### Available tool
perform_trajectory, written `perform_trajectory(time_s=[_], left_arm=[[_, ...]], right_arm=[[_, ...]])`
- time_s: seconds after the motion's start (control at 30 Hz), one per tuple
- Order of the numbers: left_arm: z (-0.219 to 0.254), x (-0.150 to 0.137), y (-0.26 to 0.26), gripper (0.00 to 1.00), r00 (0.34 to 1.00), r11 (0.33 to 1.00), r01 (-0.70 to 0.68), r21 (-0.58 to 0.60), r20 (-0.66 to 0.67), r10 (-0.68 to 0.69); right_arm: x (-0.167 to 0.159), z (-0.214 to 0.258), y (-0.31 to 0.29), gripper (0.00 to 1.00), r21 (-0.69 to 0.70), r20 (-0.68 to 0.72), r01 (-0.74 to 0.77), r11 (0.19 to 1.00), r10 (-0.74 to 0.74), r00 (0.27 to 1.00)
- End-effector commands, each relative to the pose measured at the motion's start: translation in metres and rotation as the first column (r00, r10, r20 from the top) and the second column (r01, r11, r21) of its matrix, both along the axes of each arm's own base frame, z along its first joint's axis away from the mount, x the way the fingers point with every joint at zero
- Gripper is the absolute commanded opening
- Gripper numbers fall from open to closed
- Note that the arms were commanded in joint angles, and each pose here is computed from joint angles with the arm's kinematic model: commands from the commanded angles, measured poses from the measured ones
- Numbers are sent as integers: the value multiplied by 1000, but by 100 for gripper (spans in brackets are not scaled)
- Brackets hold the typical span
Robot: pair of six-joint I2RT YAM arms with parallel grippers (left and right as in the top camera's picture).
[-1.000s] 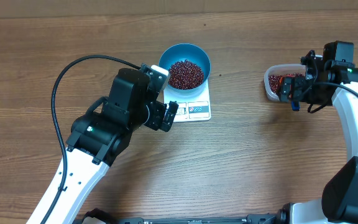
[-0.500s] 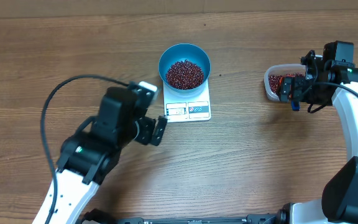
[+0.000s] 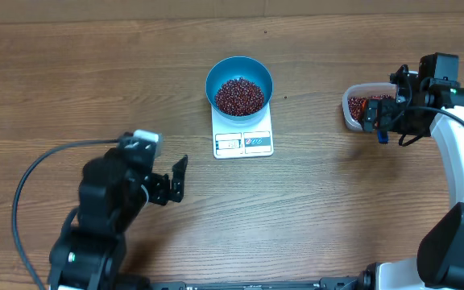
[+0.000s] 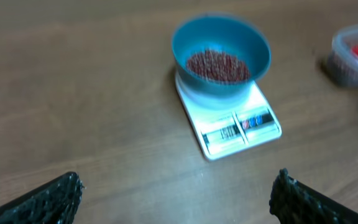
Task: Scoop item into bowl and weigh 150g on scale
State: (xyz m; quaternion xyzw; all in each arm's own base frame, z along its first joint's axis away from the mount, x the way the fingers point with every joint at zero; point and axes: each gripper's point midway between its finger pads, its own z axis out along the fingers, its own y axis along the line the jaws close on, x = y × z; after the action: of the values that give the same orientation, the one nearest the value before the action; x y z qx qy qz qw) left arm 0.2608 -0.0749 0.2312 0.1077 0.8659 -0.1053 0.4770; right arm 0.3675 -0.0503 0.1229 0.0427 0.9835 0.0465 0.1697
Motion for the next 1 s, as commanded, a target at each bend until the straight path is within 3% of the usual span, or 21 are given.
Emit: perform_trajectory(time_s=[0.0,0.4,0.63,0.97], left_arm=[[6,-5,5,100,995,999,-7,-46,104,12],[26,-13,26,100,865,993,-21,-114,496,75],[26,-23,42,100,791,991,-72,-110,600,124],[16,-27,50,100,697,993,-117,12,713,74]], right_arm=[[0,1,0,100,-2,5,-7,1000,7,1000],[0,1,0,100,-2,5,-7,1000,7,1000],[0,1,0,100,-2,5,-7,1000,7,1000],[0,1,0,100,-2,5,-7,1000,7,1000]])
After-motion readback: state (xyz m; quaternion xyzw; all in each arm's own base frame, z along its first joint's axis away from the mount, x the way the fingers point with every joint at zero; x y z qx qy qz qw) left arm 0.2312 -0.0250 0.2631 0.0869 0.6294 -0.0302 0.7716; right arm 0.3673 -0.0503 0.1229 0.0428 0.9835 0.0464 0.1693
